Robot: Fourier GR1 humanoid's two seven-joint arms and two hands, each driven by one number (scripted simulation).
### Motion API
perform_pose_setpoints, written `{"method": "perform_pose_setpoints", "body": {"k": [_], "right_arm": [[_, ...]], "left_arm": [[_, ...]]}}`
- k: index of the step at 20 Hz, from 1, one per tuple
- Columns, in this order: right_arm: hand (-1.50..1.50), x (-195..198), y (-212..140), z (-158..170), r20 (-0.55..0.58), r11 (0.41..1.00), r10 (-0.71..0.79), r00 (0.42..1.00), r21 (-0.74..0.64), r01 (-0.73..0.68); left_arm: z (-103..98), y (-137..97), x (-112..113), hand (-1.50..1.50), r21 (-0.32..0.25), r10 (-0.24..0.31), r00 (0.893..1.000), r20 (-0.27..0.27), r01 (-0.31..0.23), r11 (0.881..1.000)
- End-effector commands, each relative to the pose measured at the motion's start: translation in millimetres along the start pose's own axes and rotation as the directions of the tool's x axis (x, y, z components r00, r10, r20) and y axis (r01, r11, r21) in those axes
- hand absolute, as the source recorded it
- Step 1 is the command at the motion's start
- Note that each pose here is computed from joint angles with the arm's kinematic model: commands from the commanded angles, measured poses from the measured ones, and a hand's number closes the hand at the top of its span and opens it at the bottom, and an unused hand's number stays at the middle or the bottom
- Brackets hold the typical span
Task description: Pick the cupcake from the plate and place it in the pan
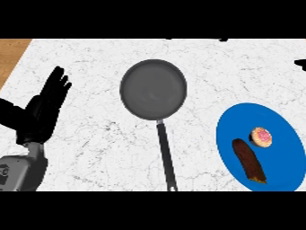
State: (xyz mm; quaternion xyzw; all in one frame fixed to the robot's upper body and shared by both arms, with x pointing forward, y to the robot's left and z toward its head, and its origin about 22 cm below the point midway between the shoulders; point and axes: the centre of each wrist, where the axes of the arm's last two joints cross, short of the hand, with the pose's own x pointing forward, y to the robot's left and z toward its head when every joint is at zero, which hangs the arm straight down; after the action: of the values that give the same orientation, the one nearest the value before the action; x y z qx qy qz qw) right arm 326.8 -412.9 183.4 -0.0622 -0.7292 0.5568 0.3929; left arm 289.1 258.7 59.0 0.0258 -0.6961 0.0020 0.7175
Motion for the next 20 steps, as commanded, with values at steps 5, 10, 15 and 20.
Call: {"method": "perform_pose_setpoints", "body": {"k": [5, 10, 15, 20], "right_arm": [[-1.5, -5.6, 16.0, -37.7, 0.086, 0.931, 0.133, 0.987, 0.331, -0.154], [-1.5, 3.5, 40.2, -54.5, 0.064, 0.781, 0.256, 0.964, 0.575, -0.246], [-1.5, -14.0, 62.9, -50.7, 0.125, 0.751, 0.274, 0.954, 0.592, -0.293], [-1.5, 8.8, 45.3, -33.7, 0.201, 0.677, 0.434, 0.878, 0.57, -0.465]], "left_arm": [[5.3, -0.4, -0.9, 0.0, 0.007, -0.024, 1.0, -0.015, 0.025, 1.0], [-1.6, 7.8, 8.0, 0.0, 0.023, -0.002, 1.0, -0.005, 0.002, 1.0], [8.0, 7.0, 7.0, 0.0, 0.035, 0.001, 1.0, -0.01, -0.001, 0.999], [12.0, 5.2, -7.3, 0.0, 0.053, -0.013, 0.999, -0.036, 0.015, 0.998]]}}
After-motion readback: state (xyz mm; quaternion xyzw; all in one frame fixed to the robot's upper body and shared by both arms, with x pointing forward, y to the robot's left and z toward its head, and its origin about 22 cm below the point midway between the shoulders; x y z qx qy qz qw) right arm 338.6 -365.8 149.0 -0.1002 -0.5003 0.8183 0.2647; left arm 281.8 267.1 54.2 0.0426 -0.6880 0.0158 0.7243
